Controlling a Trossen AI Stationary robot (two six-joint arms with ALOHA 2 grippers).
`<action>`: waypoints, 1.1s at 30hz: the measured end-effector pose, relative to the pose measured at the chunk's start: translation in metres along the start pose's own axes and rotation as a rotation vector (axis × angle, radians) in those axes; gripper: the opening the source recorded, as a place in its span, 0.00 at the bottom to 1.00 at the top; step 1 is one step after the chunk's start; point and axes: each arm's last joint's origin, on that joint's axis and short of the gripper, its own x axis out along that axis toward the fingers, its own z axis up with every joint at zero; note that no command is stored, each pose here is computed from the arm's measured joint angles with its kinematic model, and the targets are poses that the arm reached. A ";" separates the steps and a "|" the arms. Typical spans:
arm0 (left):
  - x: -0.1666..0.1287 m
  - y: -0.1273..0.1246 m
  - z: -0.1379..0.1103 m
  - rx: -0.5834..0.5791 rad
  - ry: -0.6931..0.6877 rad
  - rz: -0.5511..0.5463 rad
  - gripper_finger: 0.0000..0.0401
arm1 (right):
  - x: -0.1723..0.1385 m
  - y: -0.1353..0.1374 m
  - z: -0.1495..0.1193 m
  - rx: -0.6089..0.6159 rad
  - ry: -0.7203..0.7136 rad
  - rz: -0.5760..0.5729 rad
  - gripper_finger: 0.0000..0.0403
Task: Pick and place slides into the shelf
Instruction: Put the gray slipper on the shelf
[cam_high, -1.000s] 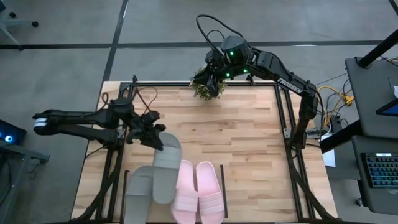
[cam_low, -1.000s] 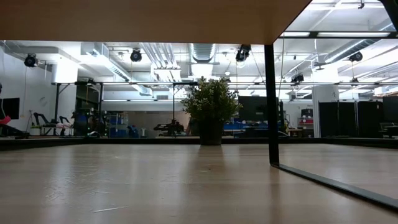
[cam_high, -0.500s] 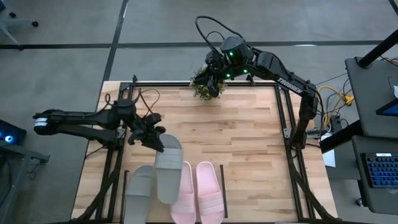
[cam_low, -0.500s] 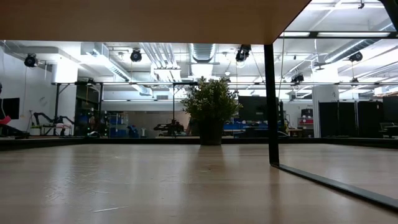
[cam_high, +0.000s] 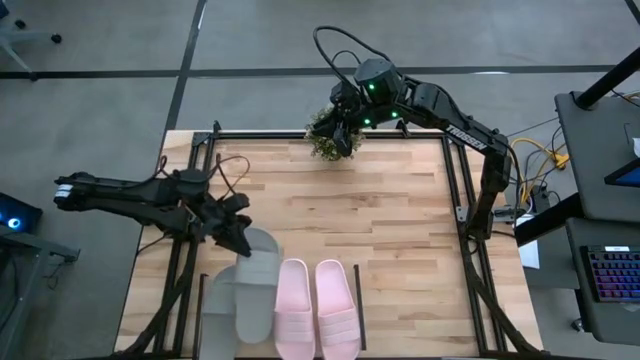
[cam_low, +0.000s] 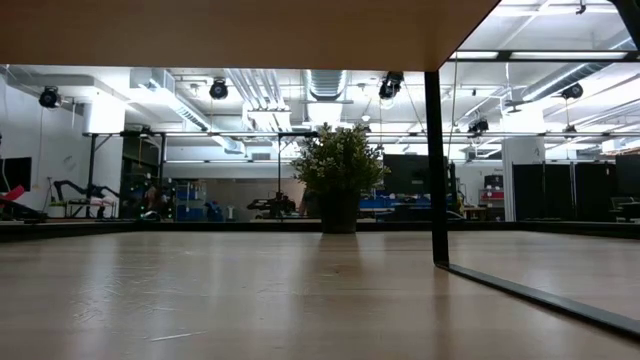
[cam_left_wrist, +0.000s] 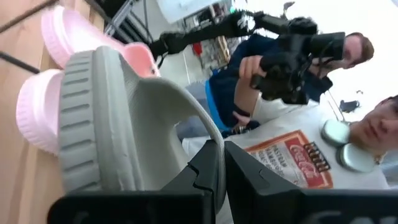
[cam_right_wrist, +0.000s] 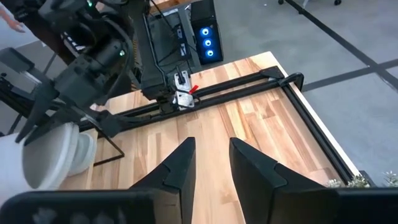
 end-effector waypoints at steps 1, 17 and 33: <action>-0.001 -0.002 0.000 -0.005 -0.013 -0.001 0.00 | 0.000 0.000 0.000 0.002 0.000 0.000 0.23; 0.005 -0.003 -0.010 -0.161 0.027 0.037 0.00 | 0.000 0.000 -0.002 0.012 0.014 -0.002 0.21; 0.021 0.012 -0.014 -0.271 0.060 0.142 0.00 | 0.003 -0.001 -0.004 0.007 0.027 -0.003 0.22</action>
